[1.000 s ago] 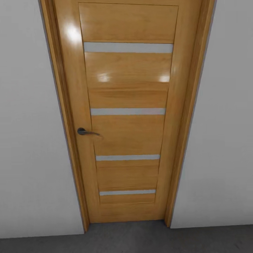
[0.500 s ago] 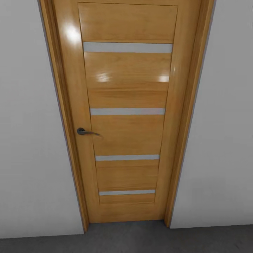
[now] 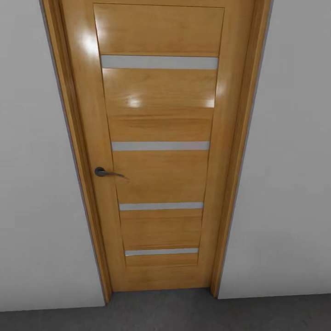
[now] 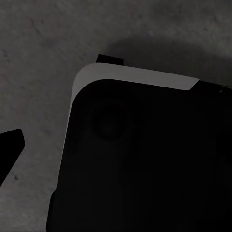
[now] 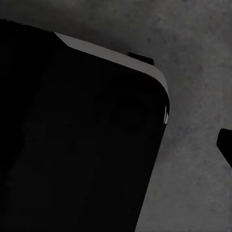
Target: Move the two storage containers from the living room to the garage. In the garage, place one container on the floor and stack the other container on top of it (either order is fine).
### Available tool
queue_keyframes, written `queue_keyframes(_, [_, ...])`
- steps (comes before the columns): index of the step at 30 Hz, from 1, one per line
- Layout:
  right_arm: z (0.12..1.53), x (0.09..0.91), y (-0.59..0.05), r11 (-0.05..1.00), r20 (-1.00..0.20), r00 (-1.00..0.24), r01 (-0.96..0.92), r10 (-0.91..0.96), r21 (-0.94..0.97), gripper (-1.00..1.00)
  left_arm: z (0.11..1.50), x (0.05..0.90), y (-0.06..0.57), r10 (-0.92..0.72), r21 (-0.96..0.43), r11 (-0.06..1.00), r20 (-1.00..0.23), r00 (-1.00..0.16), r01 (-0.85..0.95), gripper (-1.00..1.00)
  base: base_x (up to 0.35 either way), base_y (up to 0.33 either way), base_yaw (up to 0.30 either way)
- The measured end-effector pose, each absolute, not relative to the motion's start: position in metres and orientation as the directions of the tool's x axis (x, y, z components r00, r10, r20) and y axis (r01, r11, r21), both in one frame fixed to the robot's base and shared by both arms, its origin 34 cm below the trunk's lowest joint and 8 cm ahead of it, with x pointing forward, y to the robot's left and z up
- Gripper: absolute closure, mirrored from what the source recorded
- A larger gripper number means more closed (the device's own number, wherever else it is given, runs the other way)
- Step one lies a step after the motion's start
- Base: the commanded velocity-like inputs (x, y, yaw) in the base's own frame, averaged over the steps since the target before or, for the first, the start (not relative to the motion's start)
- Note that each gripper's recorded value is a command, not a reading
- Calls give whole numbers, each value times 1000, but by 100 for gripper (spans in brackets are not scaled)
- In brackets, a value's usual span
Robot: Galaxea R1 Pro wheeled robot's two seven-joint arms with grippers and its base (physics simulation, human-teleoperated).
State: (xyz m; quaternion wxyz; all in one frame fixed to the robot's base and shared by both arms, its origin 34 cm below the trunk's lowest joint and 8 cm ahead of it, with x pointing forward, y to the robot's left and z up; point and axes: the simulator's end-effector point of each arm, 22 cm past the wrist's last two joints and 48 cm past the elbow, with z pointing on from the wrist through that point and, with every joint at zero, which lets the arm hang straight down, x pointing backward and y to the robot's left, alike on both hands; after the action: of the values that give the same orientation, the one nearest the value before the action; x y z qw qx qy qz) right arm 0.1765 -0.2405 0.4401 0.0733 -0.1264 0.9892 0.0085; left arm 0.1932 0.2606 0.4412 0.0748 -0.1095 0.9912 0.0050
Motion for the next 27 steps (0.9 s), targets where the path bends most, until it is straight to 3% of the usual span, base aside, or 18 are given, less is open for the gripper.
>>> queue_keyframes(12, [440,177,-243,968,-147,-957,-251,-249,-5,-100,441,193,261,-217,-6,976,-149,-965,-218,-100,0,-1,118])
queue_keyframes(27, [440,177,-248,967,-146,-956,-256,-254,-11,-100,441,193,261,-217,-6,976,-149,-965,-218,-100,0,0,14])
